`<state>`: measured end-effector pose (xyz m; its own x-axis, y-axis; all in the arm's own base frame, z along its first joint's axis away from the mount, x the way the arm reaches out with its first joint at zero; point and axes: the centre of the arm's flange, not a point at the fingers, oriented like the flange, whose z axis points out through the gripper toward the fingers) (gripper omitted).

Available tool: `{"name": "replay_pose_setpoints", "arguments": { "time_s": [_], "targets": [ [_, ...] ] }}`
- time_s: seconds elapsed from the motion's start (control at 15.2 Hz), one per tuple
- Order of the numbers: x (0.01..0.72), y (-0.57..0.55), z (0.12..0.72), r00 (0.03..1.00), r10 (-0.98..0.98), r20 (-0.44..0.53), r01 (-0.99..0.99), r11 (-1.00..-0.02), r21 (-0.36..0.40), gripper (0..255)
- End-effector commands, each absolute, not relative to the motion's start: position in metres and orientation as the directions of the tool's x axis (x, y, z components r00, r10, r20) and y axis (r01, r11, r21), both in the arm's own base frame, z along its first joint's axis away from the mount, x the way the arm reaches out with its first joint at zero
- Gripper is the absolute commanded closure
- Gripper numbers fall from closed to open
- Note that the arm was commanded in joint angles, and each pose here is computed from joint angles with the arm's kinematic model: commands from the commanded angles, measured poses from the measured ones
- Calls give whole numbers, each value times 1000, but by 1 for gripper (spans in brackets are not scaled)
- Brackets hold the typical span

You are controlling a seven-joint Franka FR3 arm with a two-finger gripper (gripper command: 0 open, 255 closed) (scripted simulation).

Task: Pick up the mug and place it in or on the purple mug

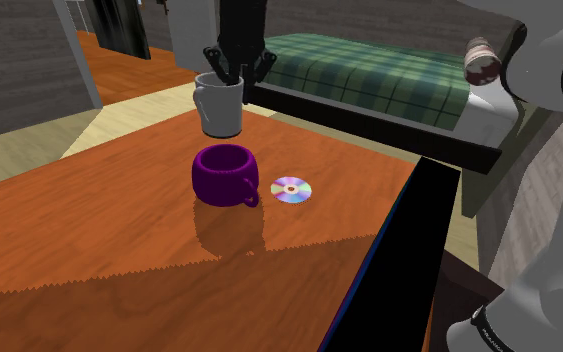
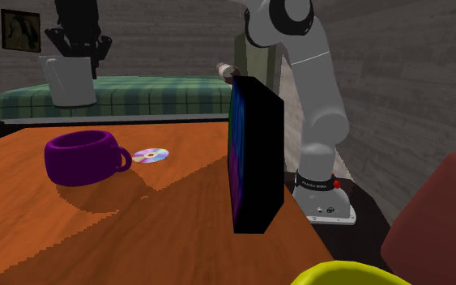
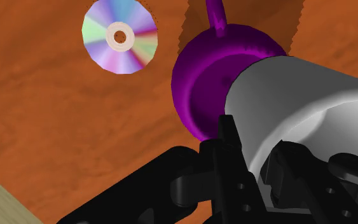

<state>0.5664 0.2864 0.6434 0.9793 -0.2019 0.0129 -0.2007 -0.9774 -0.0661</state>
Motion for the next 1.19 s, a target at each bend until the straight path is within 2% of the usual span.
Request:
{"name": "replay_pose_setpoints", "arguments": {
  "time_s": [0.0, 0.86, 1.12],
  "targets": [
    [570, 286, 632, 979, -202, 14, -201, -977, -67, 255],
    [570, 286, 564, 979, -202, 14, -201, -977, -67, 255],
    [570, 286, 560, 979, -202, 14, -201, -977, -67, 255]
  ]
}}
